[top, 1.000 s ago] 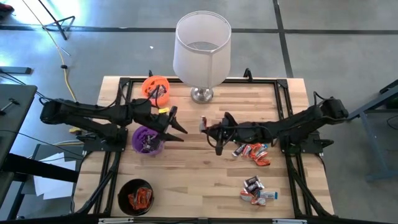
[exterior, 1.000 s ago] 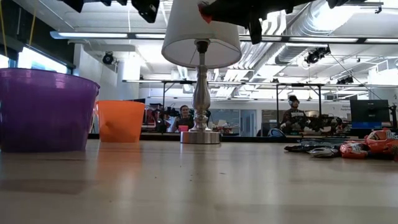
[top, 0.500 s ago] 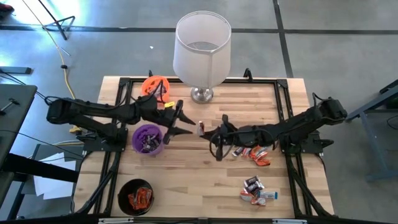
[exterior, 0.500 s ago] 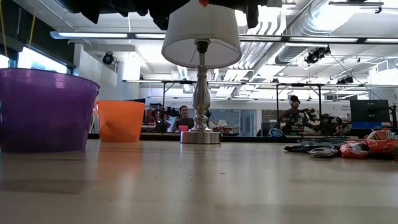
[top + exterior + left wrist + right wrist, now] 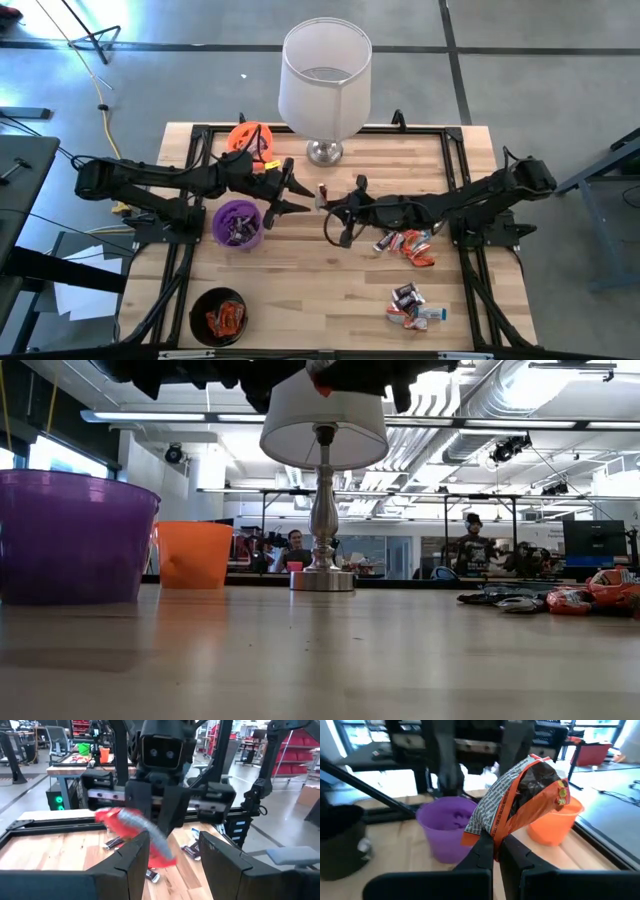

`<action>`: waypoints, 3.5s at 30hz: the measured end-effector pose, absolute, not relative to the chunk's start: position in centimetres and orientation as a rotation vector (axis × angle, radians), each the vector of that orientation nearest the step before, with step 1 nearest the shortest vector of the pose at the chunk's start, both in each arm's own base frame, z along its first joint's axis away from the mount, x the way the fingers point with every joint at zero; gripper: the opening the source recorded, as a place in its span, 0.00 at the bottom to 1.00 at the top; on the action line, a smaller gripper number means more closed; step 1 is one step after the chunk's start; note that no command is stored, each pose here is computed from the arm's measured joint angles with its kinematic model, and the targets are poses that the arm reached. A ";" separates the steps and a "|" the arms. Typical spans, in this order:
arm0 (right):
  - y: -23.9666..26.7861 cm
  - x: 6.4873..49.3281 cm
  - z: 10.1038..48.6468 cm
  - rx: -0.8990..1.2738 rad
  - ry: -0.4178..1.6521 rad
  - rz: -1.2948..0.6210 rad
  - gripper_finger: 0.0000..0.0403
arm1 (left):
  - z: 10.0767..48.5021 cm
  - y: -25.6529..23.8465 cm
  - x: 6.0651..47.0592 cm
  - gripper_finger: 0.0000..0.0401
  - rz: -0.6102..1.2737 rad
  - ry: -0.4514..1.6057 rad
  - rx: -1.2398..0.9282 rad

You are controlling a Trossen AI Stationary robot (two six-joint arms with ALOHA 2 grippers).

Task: Sort candy
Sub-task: Put the orange chocolate into the black bucket

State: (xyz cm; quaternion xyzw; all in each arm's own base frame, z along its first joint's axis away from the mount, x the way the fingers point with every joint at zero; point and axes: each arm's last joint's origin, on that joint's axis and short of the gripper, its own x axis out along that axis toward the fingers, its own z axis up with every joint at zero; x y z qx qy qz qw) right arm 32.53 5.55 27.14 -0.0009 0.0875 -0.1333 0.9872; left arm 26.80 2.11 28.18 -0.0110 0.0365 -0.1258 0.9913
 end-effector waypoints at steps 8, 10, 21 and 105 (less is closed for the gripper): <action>4.6 33.2 26.4 -0.023 0.184 -0.301 0.00 | 28.1 2.6 26.8 0.40 -0.176 0.079 -0.022; 4.6 33.2 26.5 -0.044 0.178 -0.315 0.00 | 28.1 2.8 26.8 0.40 -0.166 0.076 -0.024; 5.1 33.2 26.8 -0.117 0.158 -0.322 0.00 | 27.9 3.9 26.9 0.40 -0.121 0.081 -0.044; 12.7 27.2 24.6 0.416 0.496 -0.287 0.38 | 27.5 -6.9 16.1 0.02 -0.153 0.778 -0.730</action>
